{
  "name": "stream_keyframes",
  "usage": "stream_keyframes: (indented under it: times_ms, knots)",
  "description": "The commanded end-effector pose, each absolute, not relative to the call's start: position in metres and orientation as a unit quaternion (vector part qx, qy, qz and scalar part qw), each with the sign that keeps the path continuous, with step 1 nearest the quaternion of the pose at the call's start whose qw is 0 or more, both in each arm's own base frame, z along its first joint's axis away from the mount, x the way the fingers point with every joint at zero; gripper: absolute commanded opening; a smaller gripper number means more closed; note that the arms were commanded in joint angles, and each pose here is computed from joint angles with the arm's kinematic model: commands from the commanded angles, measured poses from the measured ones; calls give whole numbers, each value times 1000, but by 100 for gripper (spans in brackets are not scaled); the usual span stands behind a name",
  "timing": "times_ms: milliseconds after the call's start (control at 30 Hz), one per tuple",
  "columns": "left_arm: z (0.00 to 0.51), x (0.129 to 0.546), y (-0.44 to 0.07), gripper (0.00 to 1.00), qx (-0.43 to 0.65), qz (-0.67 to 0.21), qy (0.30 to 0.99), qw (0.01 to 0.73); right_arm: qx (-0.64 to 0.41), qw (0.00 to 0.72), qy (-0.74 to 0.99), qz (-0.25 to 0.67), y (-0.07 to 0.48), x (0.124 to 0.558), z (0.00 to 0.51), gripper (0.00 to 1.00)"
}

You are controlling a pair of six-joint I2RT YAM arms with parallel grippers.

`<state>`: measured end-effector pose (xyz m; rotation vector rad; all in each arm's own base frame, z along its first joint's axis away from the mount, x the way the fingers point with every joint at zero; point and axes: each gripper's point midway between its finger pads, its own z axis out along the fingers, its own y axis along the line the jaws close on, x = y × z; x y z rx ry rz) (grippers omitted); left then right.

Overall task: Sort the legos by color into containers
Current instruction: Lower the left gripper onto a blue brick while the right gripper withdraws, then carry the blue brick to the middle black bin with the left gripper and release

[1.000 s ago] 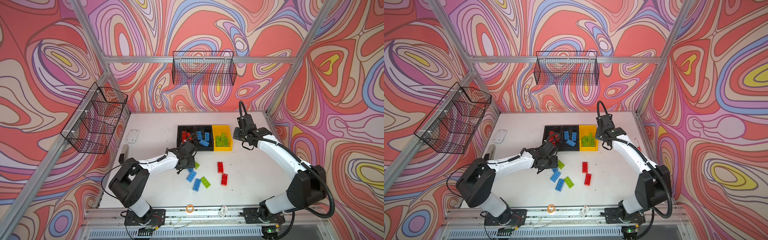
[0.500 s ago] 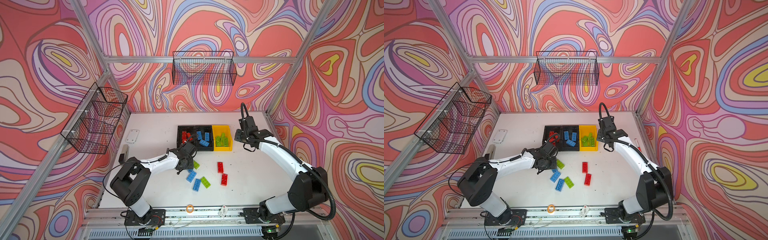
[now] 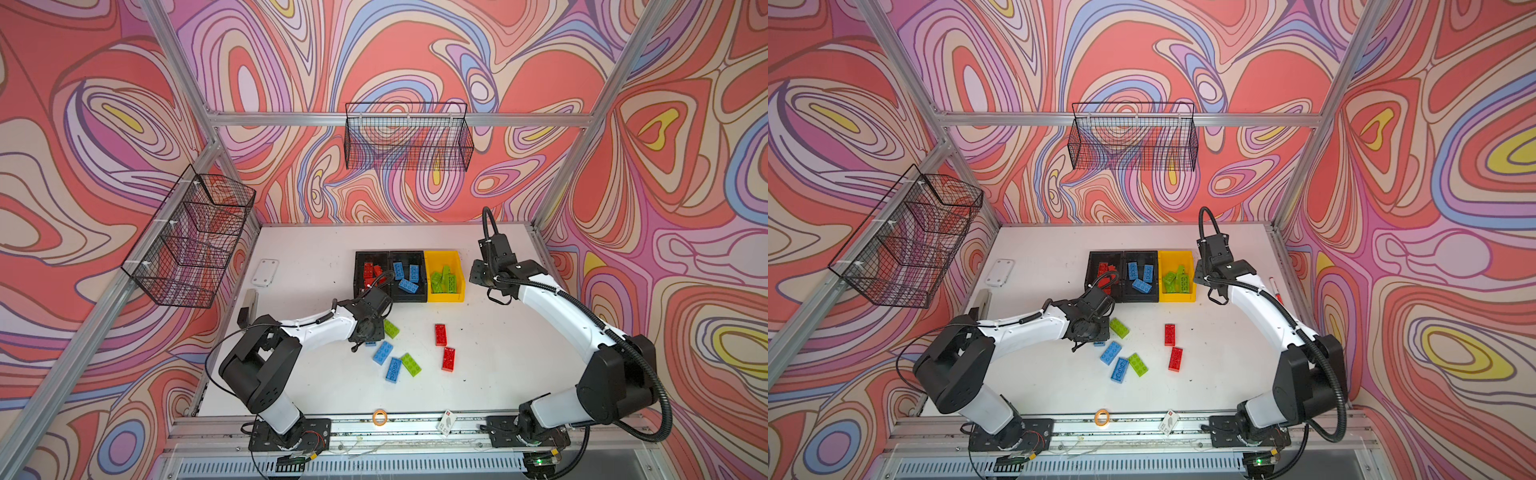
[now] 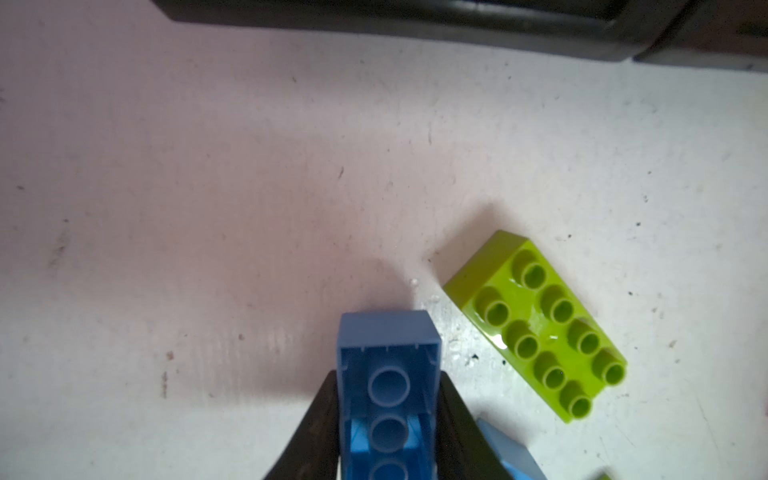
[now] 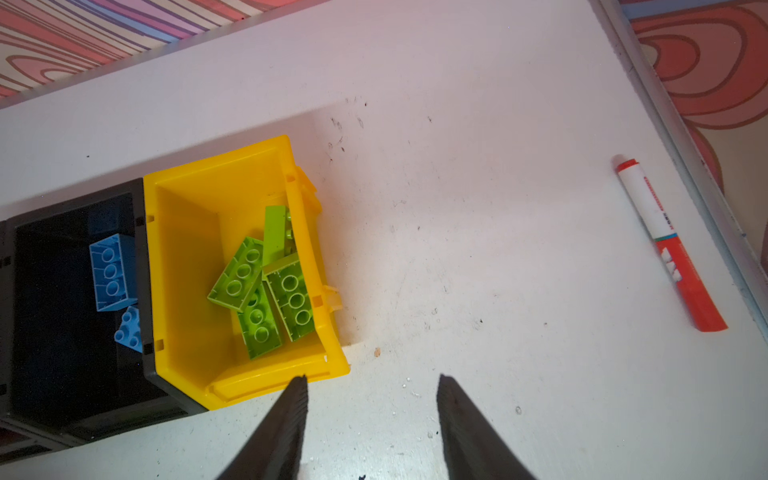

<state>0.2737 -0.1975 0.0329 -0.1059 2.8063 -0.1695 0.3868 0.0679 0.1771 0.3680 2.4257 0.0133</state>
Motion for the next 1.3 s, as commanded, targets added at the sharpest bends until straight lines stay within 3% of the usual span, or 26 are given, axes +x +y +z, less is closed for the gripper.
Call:
stream_keyframes:
  times_ms: [0,367,500,667,700,833,933,1267]
  knots:
    - [64,286,-192,31,-24,-44,979,196,147,342,928,12,65,382,183,54]
    - [158,350,-233,30,55,-64,951,298,112,293,947,74,83,339,137,54]
    - [167,382,-266,31,81,-81,945,307,103,292,944,115,99,324,131,55]
    - [159,418,-301,32,95,-93,941,310,87,289,948,103,111,305,125,55]
    - [155,424,-307,35,96,-94,942,309,85,288,948,101,113,302,125,56]
    - [149,438,-316,62,92,-86,945,302,67,285,950,110,127,290,125,56]
    - [157,441,-310,72,85,-79,941,318,39,282,953,104,139,281,124,56]
    - [197,418,-213,75,6,-58,929,367,-108,271,951,102,220,262,114,58]
